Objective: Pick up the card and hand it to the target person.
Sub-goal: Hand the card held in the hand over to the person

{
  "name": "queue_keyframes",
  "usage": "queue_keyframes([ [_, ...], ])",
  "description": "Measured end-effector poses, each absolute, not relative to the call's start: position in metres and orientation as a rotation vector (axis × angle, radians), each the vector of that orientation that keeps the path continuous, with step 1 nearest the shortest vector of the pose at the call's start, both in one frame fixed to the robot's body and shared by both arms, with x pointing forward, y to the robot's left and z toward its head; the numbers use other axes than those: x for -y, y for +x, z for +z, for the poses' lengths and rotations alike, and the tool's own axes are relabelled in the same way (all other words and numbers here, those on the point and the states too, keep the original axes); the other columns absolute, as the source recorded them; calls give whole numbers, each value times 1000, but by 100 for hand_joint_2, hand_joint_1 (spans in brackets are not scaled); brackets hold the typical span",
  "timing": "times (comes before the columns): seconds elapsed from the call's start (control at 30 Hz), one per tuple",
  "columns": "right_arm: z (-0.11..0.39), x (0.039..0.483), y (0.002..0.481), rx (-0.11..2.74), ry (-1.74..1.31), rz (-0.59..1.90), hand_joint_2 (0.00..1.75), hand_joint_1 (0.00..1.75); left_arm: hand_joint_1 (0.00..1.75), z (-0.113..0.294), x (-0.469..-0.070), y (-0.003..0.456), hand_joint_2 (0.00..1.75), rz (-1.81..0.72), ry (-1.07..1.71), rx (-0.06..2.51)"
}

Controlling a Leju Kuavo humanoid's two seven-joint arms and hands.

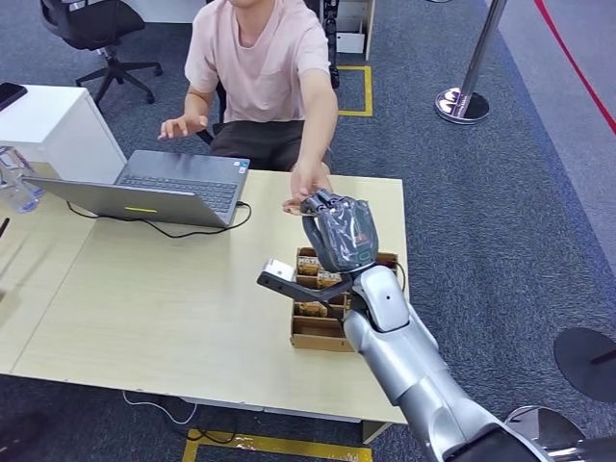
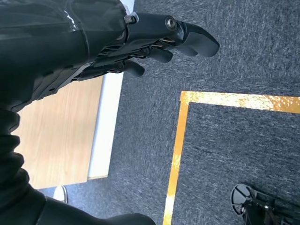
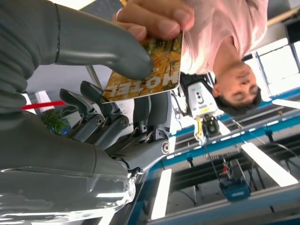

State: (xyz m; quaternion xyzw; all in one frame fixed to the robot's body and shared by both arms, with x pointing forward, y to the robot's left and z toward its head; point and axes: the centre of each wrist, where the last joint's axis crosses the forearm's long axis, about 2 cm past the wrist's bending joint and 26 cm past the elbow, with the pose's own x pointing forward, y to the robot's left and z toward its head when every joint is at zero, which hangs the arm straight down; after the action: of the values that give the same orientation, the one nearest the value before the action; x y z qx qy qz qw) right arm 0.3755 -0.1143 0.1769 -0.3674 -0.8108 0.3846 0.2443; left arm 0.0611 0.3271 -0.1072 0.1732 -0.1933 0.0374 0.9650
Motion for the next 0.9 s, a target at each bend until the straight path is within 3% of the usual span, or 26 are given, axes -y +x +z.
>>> queue_keyframes([
  [0.1, 175, 110, 378, 2190, -993, 1062, 175, 164, 0, -107, -327, 61, 175, 82, 346, 391],
  [0.23, 174, 108, 381, 2163, -988, 1078, 175, 0, 0, -107, -327, 61, 175, 81, 334, 390],
  [0.27, 173, 107, 381, 2156, -987, 1082, 175, 0, 0, -107, -327, 61, 175, 81, 329, 389],
  [0.4, 169, 107, 381, 2133, -984, 1094, 175, 0, 0, -107, -327, 61, 0, 72, 322, 384],
  [0.63, 168, 114, 386, 2104, -964, 1037, 175, 0, 0, -107, -327, 60, 0, 78, 331, 373],
  [0.9, 188, 145, 410, 2054, -910, 802, 175, 0, 0, -107, -329, 59, 0, 77, 355, 363],
])
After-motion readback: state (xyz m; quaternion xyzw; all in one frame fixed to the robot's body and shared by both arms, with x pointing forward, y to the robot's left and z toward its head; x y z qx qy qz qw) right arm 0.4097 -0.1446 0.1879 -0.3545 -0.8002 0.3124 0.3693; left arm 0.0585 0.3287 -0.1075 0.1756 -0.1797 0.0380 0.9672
